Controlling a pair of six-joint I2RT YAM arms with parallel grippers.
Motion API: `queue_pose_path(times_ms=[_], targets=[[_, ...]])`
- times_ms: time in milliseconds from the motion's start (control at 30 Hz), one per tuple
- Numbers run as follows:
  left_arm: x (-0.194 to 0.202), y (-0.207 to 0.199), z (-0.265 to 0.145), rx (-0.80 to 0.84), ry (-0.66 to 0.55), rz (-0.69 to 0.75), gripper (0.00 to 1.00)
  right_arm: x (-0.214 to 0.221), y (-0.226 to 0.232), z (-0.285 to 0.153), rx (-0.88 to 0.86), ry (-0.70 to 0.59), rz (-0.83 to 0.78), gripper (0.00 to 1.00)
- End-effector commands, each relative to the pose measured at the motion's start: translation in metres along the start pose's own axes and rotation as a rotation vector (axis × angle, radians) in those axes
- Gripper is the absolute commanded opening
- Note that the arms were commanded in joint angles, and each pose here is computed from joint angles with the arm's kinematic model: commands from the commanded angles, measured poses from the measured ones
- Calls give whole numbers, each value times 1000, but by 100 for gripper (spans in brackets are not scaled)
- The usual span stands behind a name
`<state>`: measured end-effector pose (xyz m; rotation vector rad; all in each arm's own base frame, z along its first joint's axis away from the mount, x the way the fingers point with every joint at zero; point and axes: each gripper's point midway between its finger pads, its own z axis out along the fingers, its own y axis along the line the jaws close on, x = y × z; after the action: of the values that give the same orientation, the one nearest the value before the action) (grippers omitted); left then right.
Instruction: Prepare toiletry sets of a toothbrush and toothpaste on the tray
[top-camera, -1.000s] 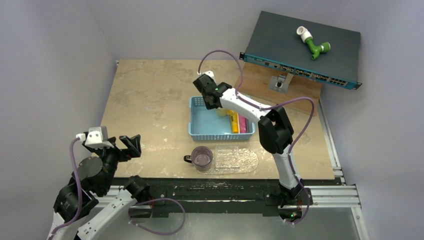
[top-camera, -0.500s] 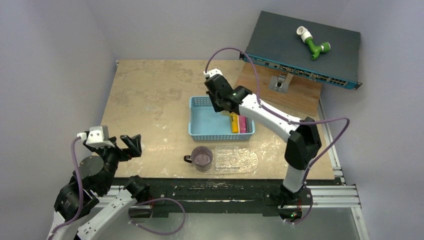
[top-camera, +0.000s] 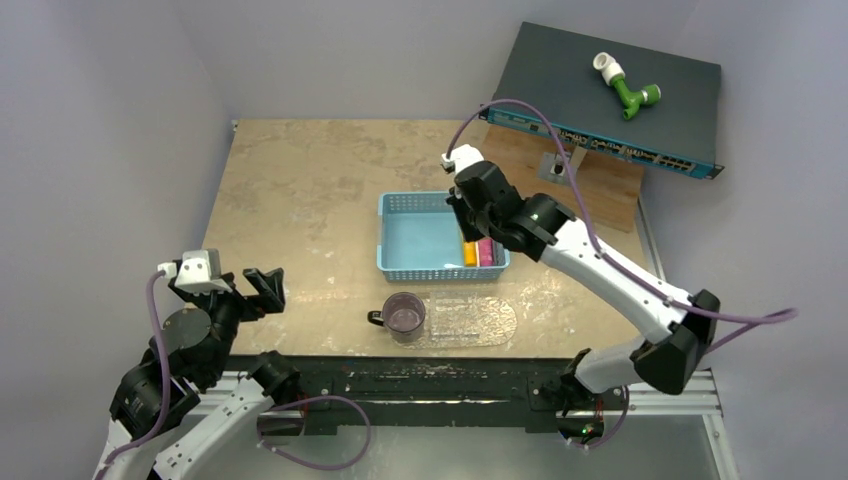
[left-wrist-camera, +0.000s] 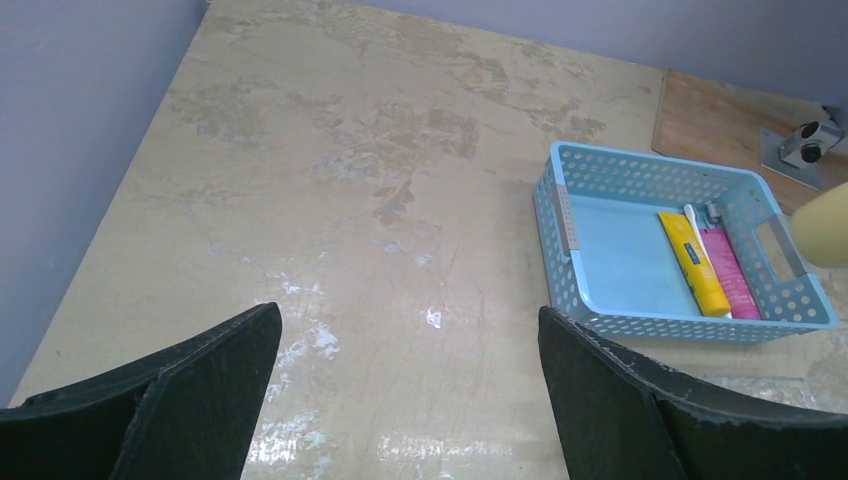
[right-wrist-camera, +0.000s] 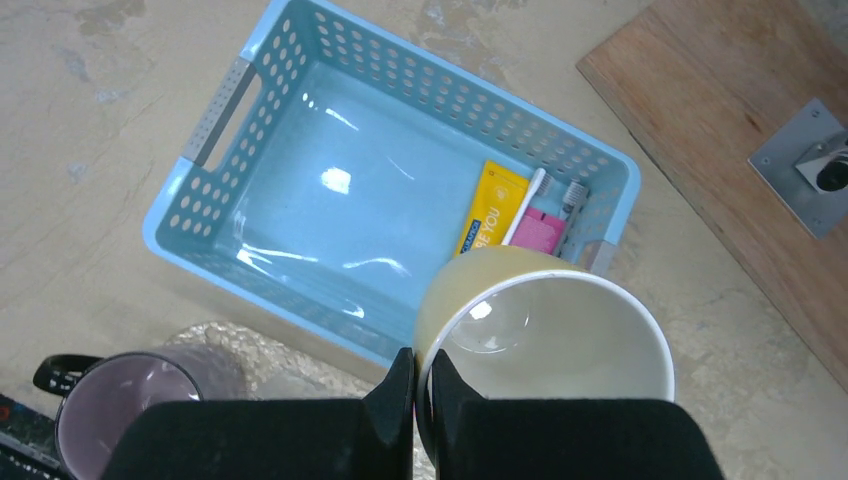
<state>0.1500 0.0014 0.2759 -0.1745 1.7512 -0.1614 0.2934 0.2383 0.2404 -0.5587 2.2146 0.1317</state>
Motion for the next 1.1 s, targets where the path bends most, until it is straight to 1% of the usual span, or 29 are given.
queue_pose_path(times_ms=[0, 367, 533, 800, 933, 1067], targets=[[-5, -3, 3, -1, -10, 9, 100, -4, -18, -40, 11, -70, -20, 0], [-5, -4, 4, -2, -8, 10, 100, 52, -28, -72, -17, 33, 9, 0], [-4, -4, 5, -1, -4, 14, 100, 80, -20, -71, -60, 106, 29, 0], [-4, -4, 5, -4, -3, 16, 100, 105, -1, -67, -122, 156, 66, 0], [-4, -4, 5, -5, -3, 15, 100, 122, 3, -58, -101, 215, 79, 0], [-4, -3, 5, -5, -4, 16, 100, 133, 7, -53, -89, 232, 118, 0]])
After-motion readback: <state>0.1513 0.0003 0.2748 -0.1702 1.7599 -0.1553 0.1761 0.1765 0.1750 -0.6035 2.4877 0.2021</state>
